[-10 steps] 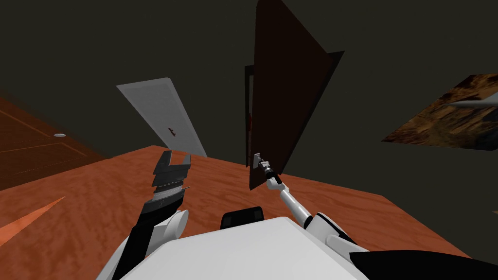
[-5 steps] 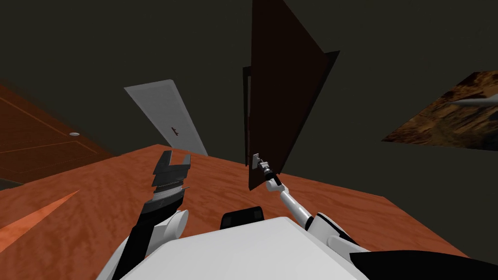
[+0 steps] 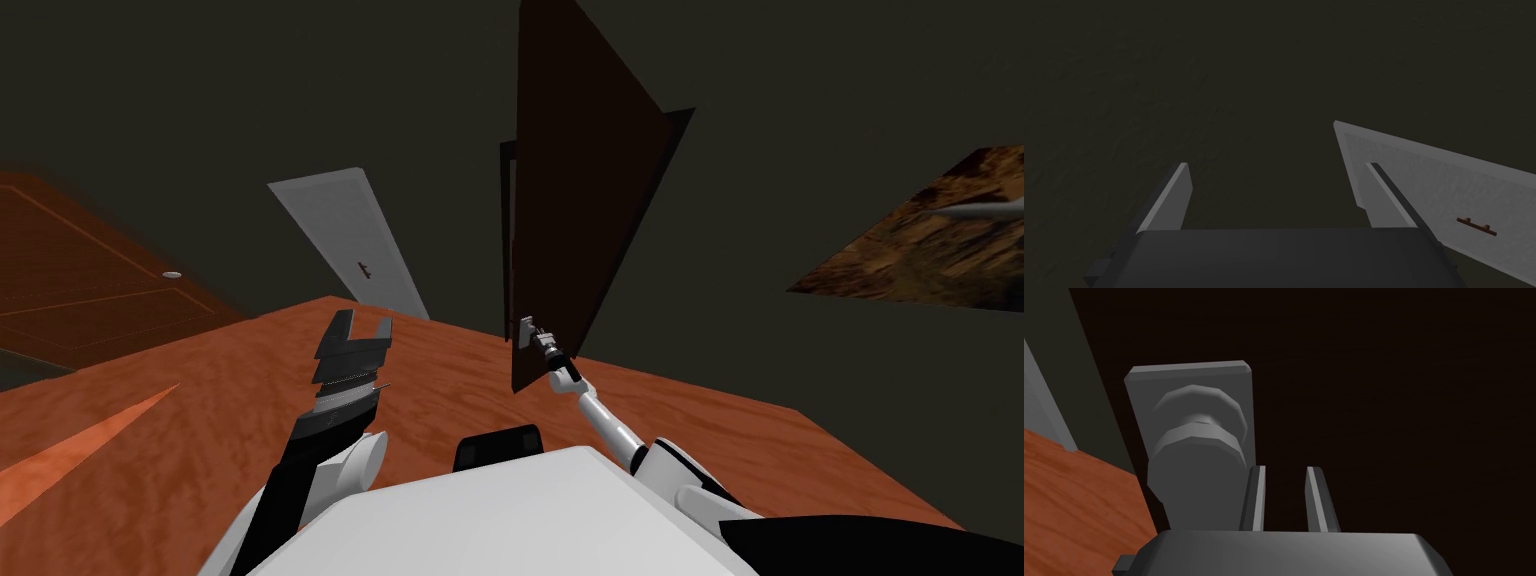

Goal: Pull the door open

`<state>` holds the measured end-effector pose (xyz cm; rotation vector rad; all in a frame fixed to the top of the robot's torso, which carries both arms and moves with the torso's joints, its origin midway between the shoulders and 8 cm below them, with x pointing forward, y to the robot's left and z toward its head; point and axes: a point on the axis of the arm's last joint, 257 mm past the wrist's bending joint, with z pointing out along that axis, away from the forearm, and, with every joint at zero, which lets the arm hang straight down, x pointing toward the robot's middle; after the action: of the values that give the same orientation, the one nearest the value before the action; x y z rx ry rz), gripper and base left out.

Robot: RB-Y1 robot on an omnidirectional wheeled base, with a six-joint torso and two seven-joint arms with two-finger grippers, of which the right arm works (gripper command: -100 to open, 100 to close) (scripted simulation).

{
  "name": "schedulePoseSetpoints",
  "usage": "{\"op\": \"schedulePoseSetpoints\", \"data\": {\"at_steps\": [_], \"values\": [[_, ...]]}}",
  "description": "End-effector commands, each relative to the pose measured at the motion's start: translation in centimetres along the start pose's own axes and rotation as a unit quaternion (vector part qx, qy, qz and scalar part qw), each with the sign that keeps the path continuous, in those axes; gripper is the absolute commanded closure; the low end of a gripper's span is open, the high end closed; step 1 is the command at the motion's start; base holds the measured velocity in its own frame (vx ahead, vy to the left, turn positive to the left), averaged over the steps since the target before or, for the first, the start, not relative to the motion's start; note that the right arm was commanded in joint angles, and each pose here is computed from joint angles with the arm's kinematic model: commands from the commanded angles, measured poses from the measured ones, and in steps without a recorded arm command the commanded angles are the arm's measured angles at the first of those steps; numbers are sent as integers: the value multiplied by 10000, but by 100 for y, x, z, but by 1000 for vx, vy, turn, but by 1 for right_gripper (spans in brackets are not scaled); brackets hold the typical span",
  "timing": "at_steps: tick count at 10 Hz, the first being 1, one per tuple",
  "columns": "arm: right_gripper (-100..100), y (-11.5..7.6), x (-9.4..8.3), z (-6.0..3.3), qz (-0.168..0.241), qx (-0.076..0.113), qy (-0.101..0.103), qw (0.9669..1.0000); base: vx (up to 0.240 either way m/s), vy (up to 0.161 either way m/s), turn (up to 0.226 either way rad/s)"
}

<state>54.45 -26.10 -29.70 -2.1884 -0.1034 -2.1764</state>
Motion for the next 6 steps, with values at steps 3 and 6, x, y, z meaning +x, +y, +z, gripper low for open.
{"op": "schedulePoseSetpoints", "data": {"at_steps": [3,6], "values": [[100,107,-13,1,29,-82,-29,10000,47,39,3],[100,107,-13,1,29,-82,-29,10000,-18,-1,11]]}}
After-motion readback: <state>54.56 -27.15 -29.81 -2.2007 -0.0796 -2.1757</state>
